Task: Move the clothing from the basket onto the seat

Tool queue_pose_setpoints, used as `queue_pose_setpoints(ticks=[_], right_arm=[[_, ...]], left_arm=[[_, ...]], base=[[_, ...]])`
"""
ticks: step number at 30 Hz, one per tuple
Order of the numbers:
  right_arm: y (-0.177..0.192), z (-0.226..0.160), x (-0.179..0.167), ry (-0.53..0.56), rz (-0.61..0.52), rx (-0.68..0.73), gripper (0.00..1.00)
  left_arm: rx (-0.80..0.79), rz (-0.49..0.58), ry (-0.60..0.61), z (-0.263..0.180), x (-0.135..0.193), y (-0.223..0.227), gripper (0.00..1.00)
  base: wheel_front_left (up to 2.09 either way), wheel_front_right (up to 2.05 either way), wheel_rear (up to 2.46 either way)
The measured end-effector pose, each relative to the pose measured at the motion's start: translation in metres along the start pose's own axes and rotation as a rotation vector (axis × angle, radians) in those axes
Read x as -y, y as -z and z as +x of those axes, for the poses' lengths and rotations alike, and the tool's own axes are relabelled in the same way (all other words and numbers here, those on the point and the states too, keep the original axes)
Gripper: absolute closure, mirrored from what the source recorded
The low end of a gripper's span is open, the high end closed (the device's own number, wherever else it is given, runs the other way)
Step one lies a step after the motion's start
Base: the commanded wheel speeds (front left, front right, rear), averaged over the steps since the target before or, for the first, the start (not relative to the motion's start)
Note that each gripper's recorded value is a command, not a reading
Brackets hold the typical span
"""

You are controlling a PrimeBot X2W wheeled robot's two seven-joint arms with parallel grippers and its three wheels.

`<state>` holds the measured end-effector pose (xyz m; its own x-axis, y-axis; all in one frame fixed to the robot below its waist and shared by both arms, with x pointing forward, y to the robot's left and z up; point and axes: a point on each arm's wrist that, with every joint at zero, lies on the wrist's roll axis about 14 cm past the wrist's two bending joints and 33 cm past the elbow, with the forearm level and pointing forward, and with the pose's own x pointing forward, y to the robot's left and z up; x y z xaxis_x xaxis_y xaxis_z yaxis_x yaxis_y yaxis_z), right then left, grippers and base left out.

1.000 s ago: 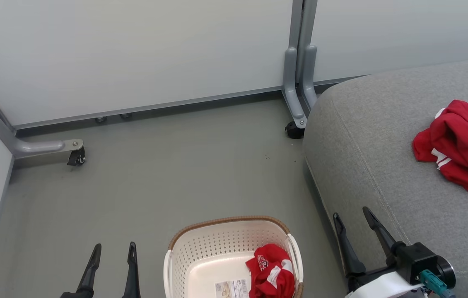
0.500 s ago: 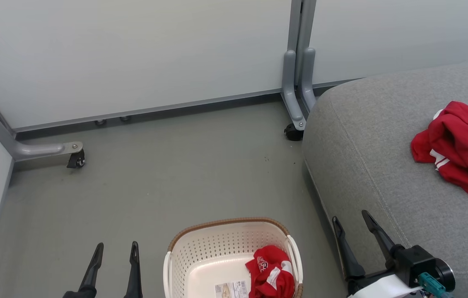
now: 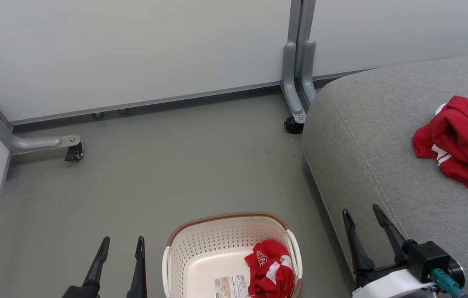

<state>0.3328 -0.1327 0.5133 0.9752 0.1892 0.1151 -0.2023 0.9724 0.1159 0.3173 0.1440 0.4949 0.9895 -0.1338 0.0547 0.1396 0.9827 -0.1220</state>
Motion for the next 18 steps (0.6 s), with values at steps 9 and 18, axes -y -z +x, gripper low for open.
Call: queue_pose_setpoints(ticks=[9,18], right_arm=[[-0.035,0.032,0.033,0.072,-0.05,0.109,0.0],[-0.056,0.084,0.073,0.149,-0.096,0.199,0.0]], left_arm=[[0.014,0.011,0.139,0.046,0.033,-0.003,0.0],[-0.082,0.07,0.401,0.117,0.085,0.04,0.0]], base=[[0.0,0.0,0.0],[0.0,0.0,0.0]])
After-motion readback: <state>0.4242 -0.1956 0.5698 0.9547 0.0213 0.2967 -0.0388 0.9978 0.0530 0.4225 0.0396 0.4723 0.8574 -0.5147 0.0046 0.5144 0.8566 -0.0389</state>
